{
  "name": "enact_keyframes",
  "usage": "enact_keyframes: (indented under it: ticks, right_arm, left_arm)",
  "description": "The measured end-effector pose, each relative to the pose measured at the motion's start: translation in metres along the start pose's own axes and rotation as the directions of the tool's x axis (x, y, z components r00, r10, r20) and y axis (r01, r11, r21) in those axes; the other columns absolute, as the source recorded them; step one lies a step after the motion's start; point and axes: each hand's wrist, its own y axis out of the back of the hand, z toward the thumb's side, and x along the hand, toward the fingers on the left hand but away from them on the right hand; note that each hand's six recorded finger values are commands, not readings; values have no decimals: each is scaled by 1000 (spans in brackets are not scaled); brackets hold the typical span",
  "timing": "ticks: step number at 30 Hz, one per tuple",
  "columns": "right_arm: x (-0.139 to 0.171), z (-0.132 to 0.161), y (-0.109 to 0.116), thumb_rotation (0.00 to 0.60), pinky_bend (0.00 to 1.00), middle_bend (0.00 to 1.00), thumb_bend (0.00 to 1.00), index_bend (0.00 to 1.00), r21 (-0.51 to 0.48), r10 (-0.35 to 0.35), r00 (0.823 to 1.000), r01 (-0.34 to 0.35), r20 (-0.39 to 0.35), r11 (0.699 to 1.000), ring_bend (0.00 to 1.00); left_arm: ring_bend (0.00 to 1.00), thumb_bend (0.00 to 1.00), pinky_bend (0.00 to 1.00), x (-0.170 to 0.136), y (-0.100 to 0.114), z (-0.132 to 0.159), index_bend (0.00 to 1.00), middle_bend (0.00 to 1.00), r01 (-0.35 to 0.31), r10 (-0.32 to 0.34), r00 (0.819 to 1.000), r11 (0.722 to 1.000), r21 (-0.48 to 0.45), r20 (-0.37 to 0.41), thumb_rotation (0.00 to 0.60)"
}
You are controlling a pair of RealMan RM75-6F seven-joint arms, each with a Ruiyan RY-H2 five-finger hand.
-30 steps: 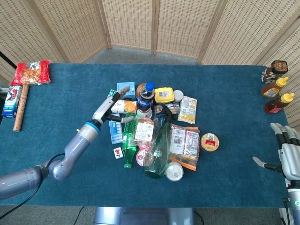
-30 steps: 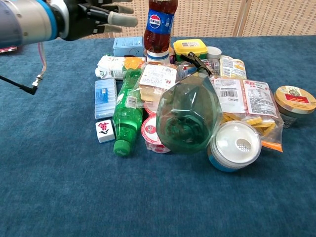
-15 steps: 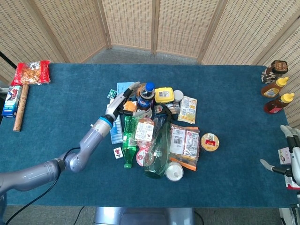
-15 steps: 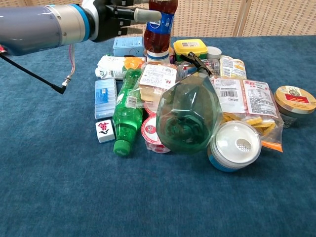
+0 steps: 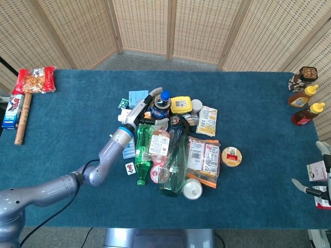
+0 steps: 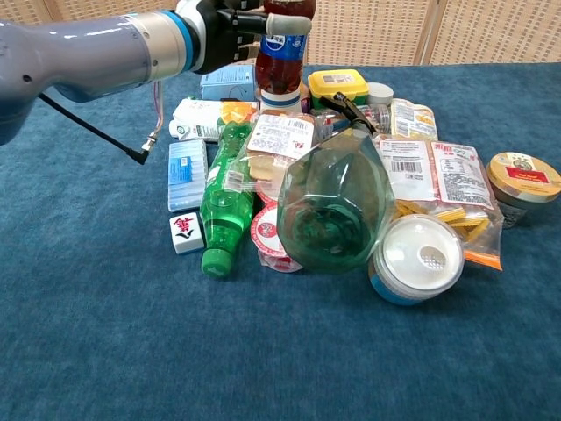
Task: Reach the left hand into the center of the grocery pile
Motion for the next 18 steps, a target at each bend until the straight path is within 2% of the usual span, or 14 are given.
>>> enact_keyframes:
  ticks: [5,9,18]
  right_arm:
    - [5,-3,2,491,0,34,33,0,-15,-3,1000,3,5,1000,0]
    - [6,-5,4,489,0,35,35,0,-16,-8,1000,8,6,1000,0]
    - [5,-5,0,492,0,35,35,0,-28,1,1000,-1,0,1000,0]
  left_arm:
    - [319,444,0,8,-7,1,249,244,-24,24,1000,1000,17,10,600]
    - [458,483,53,12,-9,3,376,367,-61,60,998,998,24,25,600]
    - [504,477,116,4,2,10,421,411,-112,112,993,994,-4,39,600]
